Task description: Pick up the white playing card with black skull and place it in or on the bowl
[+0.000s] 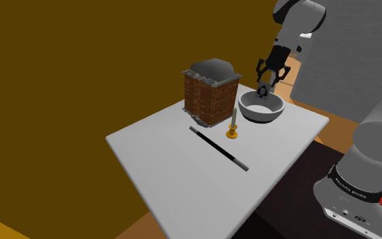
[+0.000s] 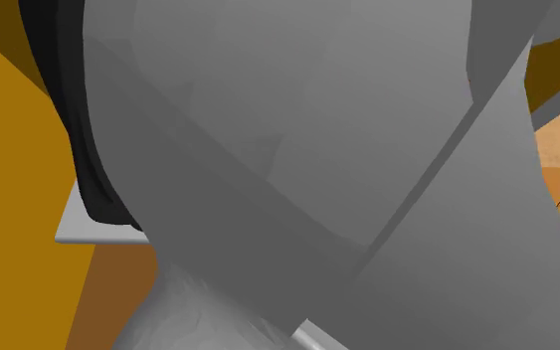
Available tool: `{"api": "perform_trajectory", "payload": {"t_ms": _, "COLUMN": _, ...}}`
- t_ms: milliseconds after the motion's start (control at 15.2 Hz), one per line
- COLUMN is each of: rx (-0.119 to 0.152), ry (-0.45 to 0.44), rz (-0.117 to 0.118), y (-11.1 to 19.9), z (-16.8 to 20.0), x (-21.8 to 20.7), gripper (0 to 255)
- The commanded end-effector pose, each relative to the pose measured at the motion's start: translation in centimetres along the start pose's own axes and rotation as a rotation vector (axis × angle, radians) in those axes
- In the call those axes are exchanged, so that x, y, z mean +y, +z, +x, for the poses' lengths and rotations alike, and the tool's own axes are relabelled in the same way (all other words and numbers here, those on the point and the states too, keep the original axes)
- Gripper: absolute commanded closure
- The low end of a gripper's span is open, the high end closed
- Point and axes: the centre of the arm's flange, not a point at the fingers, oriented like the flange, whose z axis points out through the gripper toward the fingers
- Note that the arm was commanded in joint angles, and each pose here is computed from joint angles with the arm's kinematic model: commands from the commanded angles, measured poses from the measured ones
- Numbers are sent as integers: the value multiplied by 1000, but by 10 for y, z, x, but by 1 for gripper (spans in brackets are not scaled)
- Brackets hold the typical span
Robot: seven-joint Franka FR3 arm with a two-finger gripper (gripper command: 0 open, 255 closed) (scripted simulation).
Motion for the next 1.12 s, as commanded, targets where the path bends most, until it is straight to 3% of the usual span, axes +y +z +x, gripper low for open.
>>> {"api": "perform_trajectory", "payload": {"t_ms": 0, "rx": 0, "ry": 0, "rz": 0, "y": 8, "z": 4, "x": 2, "gripper": 255}}
{"api": "perform_trajectory", "payload": {"t_ms": 462, "rx": 0, "ry": 0, "rz": 0, "y": 8, "z": 4, "x": 2, "gripper": 255}}
{"api": "perform_trajectory", "payload": {"t_ms": 528, "rx": 0, "ry": 0, "rz": 0, "y": 8, "z": 4, "x": 2, "gripper": 0}}
{"api": "perform_trajectory", "payload": {"t_ms": 858, "rx": 0, "ry": 0, "rz": 0, "y": 8, "z": 4, "x": 2, "gripper": 0}}
{"api": "perform_trajectory", "payload": {"t_ms": 1056, "rx": 0, "ry": 0, "rz": 0, "y": -31, "z": 4, "x": 2, "gripper": 0}}
